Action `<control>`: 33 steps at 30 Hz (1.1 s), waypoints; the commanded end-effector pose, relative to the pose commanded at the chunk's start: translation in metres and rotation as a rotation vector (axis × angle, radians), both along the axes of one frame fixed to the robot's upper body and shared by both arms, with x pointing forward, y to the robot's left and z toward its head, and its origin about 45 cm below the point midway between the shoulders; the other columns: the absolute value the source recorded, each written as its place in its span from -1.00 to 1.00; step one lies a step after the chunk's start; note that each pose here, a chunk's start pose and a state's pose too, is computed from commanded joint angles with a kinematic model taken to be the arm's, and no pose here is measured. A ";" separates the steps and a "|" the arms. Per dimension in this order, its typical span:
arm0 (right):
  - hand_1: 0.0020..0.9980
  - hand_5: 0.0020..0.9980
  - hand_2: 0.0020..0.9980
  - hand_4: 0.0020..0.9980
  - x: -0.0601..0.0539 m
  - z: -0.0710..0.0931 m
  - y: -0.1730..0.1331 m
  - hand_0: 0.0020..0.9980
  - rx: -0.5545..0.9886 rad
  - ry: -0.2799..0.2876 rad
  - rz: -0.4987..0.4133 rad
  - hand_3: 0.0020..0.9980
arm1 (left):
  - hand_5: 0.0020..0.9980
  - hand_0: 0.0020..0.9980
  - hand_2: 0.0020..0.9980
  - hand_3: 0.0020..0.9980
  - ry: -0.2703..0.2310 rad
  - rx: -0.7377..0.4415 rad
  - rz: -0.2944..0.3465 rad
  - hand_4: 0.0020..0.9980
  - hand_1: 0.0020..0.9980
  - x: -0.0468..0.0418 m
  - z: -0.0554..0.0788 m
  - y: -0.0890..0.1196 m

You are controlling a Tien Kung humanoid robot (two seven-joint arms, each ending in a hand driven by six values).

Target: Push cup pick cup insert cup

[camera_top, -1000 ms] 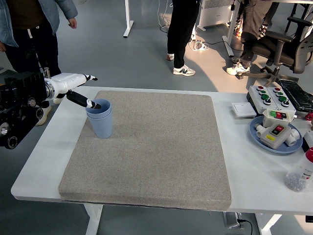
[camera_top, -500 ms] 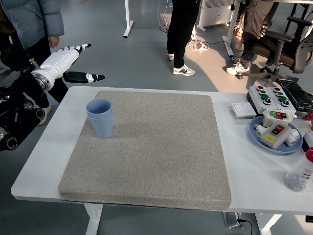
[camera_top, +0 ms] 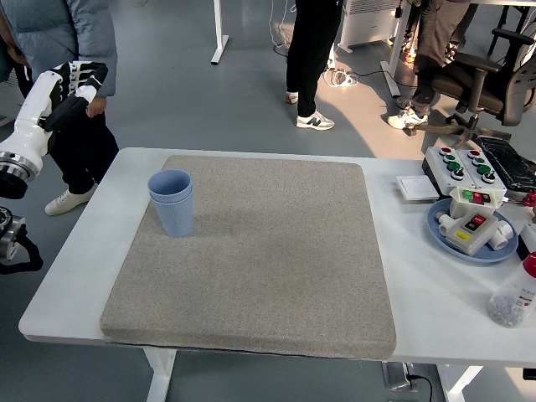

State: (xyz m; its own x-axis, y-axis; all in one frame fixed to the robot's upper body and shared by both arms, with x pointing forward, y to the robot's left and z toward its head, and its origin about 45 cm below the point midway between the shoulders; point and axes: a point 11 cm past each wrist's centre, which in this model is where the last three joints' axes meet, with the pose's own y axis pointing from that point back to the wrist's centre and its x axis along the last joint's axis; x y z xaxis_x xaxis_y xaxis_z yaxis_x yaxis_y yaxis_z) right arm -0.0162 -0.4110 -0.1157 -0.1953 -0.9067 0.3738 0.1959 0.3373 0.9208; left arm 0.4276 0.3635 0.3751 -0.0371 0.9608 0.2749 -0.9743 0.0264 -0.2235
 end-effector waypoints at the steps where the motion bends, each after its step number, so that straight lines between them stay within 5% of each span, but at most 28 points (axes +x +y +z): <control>1: 0.10 0.71 0.25 -0.34 0.000 0.000 0.000 0.06 0.000 -0.001 0.001 0.40 | 0.93 0.54 0.60 0.50 0.014 -0.053 -0.010 0.40 0.59 -0.0065 -0.007 0.002; 9: 0.10 0.71 0.25 -0.34 0.009 0.001 -0.003 0.06 -0.009 -0.028 -0.008 0.40 | 1.00 0.61 0.68 0.58 0.082 -0.491 -0.100 0.42 0.66 -0.0488 -0.065 0.010; 14: 0.10 0.71 0.24 -0.34 0.014 0.001 -0.004 0.06 -0.012 -0.039 -0.008 0.39 | 1.00 0.71 0.77 0.68 0.109 -0.729 -0.061 0.42 0.74 -0.0765 -0.109 0.015; 19: 0.10 0.72 0.24 -0.35 0.017 0.001 -0.004 0.06 -0.011 -0.041 -0.001 0.39 | 1.00 0.70 0.76 0.68 0.135 -0.755 0.036 0.42 0.72 -0.0986 -0.146 0.026; 33: 0.10 0.72 0.24 -0.36 0.018 0.002 -0.006 0.06 -0.011 -0.034 0.013 0.38 | 1.00 0.69 0.77 0.69 0.102 -0.772 0.087 0.43 0.72 -0.1071 -0.148 0.043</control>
State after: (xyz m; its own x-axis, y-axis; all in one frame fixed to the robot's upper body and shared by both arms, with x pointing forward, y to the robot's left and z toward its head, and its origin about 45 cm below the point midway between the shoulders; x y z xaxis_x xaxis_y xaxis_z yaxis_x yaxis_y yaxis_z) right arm 0.0014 -0.4166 -0.1136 -0.1967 -0.9050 0.3773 0.1597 0.3501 0.9230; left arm 0.3206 0.4064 0.2274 -0.1312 0.8762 -0.4638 -0.9825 -0.1773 -0.0571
